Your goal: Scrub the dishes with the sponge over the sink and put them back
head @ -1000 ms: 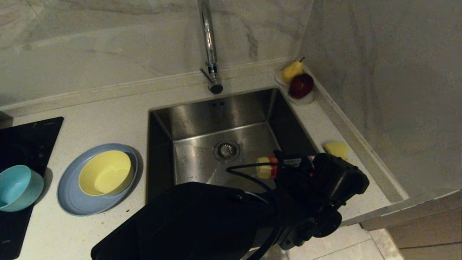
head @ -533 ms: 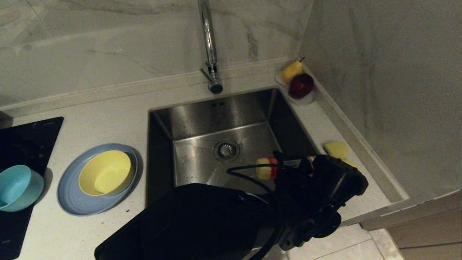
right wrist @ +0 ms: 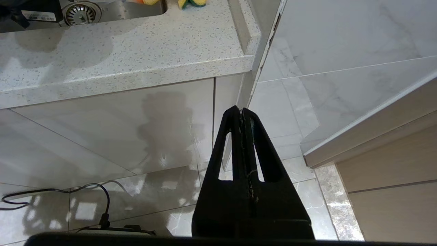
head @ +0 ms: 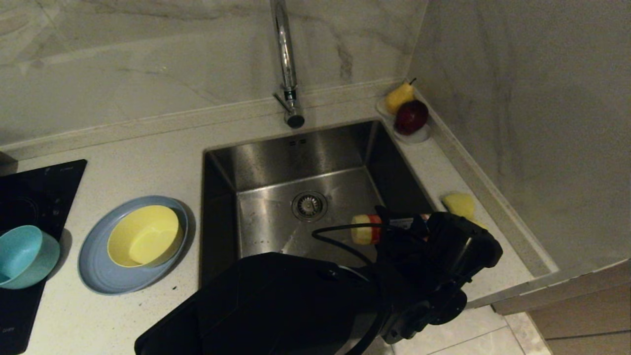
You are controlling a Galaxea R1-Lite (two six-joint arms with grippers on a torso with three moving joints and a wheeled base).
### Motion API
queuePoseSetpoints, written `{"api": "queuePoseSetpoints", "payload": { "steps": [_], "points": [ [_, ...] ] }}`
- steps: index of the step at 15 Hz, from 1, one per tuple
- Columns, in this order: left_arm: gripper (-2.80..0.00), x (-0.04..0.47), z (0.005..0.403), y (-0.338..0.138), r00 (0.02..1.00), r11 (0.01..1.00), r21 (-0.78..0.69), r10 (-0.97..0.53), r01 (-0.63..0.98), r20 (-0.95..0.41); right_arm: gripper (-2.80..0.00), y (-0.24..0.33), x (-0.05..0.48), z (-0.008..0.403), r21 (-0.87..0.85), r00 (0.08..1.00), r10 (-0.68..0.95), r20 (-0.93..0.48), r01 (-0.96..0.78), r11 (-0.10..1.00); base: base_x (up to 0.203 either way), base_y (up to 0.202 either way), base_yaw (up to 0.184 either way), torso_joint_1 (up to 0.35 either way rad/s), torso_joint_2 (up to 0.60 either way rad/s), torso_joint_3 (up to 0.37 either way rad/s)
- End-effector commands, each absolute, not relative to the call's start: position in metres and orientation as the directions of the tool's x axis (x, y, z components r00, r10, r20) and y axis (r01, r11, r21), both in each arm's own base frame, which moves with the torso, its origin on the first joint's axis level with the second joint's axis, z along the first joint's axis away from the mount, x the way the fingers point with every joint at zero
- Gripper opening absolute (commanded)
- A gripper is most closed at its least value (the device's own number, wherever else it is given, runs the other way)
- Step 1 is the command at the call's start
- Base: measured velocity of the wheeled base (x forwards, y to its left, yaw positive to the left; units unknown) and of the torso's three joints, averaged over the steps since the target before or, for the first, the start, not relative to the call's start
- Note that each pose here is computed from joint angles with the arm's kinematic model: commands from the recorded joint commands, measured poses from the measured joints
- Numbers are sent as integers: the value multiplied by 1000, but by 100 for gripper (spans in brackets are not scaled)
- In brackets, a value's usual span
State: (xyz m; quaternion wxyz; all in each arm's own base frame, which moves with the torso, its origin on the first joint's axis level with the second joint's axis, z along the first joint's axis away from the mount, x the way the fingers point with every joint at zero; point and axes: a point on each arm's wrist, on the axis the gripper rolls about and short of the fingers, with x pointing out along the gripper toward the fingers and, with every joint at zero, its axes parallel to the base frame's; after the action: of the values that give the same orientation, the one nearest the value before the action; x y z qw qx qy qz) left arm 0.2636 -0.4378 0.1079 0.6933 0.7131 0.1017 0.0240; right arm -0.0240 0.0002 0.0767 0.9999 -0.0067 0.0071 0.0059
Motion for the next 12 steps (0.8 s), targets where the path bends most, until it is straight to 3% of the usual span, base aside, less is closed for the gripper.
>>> {"api": "queuePoseSetpoints", "payload": {
  "steps": [1, 3, 12],
  "points": [
    [-280, 264, 110, -438, 978, -8, 995, 182, 102, -99, -280, 0, -24, 77, -14, 1000, 12, -12, -12, 1000, 0, 0, 0, 0, 0, 0],
    [-280, 267, 115, -437, 980, 31, 996, 182, 81, -85, -280, 0, -24, 77, -14, 1000, 12, -12, -12, 1000, 0, 0, 0, 0, 0, 0],
    [-280, 281, 116, -429, 975, -39, 995, 208, 91, -81, -280, 0, -24, 77, -14, 1000, 12, -12, -12, 1000, 0, 0, 0, 0, 0, 0]
  ]
}}
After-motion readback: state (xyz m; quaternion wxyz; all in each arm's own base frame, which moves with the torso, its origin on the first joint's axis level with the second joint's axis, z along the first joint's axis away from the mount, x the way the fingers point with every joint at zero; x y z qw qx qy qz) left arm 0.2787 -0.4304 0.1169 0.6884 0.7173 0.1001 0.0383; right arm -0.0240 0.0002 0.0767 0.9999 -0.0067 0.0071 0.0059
